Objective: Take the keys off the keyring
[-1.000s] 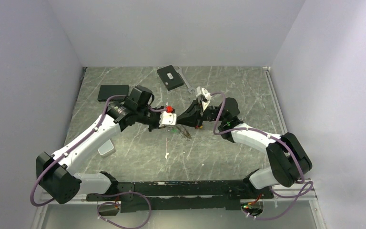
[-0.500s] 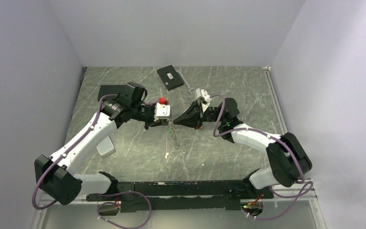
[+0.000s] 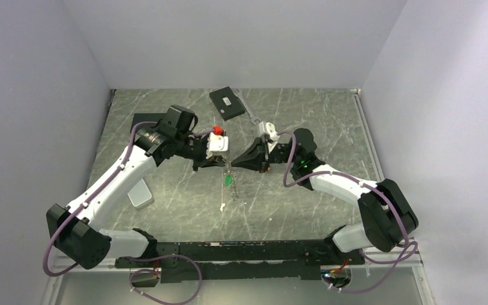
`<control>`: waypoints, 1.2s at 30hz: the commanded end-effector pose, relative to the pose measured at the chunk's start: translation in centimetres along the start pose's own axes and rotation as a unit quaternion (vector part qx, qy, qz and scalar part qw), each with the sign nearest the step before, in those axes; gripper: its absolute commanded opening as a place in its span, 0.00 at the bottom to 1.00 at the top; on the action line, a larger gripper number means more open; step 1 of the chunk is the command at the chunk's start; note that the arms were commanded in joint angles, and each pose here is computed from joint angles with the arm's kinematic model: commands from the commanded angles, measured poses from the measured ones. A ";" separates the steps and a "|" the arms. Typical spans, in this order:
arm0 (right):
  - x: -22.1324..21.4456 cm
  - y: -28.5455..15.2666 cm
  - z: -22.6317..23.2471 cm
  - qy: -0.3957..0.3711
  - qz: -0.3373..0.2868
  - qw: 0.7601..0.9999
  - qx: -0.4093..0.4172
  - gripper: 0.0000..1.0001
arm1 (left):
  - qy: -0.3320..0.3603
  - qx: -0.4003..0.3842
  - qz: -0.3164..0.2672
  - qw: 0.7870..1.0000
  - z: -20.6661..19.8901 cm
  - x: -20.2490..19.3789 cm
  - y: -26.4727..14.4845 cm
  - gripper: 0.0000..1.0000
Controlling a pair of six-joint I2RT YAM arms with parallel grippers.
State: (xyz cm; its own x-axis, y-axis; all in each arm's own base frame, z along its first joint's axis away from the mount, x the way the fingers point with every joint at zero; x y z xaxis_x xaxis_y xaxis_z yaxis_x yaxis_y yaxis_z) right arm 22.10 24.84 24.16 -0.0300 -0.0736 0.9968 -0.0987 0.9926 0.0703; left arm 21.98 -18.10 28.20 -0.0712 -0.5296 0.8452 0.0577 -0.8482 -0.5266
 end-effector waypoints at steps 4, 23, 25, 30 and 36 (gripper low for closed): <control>0.5 0.5 0.1 -0.029 0.026 0.999 0.034 0.00 | 0.044 -0.001 -0.003 0.999 -0.3 2.4 -0.4 0.00; 2.4 0.0 -1.7 -0.024 0.047 0.999 -0.006 0.29 | -0.009 0.005 0.053 0.999 -0.6 1.9 0.4 0.00; 2.8 -0.7 -2.1 -0.024 0.042 0.999 -0.022 0.34 | -0.027 0.006 0.061 0.998 -0.5 1.9 0.5 0.00; 3.9 -2.5 -3.1 -0.028 0.038 0.997 -0.060 0.44 | -0.085 0.015 0.079 0.993 0.0 2.0 0.8 0.00; 5.0 -3.6 -3.7 -0.029 0.061 0.992 -0.109 0.60 | -0.182 0.011 0.110 0.977 0.8 2.0 1.8 0.00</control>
State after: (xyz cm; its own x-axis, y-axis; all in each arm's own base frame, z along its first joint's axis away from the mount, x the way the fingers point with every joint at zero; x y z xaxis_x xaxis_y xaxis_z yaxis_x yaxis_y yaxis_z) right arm 25.72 21.69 25.64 -0.0026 0.0563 0.9984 0.0664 0.9962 -0.0560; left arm 22.61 -20.16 28.05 0.1693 -0.6762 0.7170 0.0519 -0.7204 -0.6916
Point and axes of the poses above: each gripper's point midway between its finger pads, its own y axis out along the fingers, its own z axis along the line the jaws close on, x = y × z, the point moved 8 cm from there along -y, back along the fingers, and after that the axes turned 3 degrees about -y, right-handed, at the moved point
